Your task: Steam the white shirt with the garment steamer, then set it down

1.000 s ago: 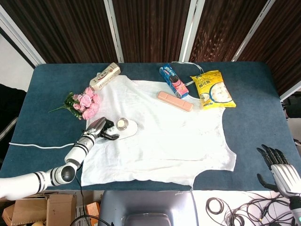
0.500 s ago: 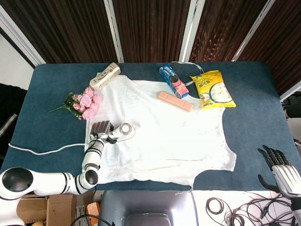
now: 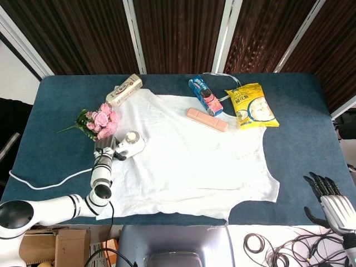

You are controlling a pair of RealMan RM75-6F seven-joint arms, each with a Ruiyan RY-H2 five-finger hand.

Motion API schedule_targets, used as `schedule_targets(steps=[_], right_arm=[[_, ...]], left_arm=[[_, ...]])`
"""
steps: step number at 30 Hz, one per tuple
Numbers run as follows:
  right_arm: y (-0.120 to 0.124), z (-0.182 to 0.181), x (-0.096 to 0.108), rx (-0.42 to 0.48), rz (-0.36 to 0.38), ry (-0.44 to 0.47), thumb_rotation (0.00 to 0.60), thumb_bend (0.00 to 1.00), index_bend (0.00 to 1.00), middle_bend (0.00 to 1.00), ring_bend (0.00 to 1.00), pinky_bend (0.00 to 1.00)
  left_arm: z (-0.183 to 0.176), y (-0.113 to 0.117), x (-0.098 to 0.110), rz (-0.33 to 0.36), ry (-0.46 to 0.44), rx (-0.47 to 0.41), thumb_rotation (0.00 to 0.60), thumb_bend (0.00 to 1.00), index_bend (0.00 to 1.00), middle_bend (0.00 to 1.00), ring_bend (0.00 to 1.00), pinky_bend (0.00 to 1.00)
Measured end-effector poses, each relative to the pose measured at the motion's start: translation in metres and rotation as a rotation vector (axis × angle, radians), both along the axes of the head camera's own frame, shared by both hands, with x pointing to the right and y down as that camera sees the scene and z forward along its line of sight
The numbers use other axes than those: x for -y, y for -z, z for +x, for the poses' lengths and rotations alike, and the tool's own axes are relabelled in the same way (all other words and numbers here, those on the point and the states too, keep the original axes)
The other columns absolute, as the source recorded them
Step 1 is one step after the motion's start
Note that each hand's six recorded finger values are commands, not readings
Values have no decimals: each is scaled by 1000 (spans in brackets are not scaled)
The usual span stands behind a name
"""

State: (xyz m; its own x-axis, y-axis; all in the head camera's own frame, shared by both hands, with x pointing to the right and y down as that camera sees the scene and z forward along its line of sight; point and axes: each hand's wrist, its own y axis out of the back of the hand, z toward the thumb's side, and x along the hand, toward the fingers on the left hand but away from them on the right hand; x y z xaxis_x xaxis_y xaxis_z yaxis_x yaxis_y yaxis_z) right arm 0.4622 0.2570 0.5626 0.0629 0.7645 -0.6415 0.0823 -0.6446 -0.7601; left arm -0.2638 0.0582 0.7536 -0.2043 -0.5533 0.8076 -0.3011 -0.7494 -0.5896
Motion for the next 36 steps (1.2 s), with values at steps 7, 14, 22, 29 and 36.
schedule_targets(steps=[7,14,22,29,36], right_arm=[[-2,0,0,-4,-3,1,600,363,0,0,0,0],[-2,-2,0,-6,-2,6,600,363,0,0,0,0],[-1,-2,0,-5,0,6,600,363,0,0,0,0],[1,-3,-1,-2,6,8,600,363,0,0,0,0],[2,-3,-2,3,6,10,600,363,0,0,0,0]], left_arm=[[-20,-2,6,3,56,-19,600,511,933,804,853,756],[0,7,-16,-46,-17,-90,600,511,933,804,853,756],[31,27,-47,-95,-137,-174,600,512,933,804,854,757],[47,40,-74,-72,-278,-151,600,511,933,804,853,757],[48,34,-79,-47,-313,-84,600,511,933,804,853,757]])
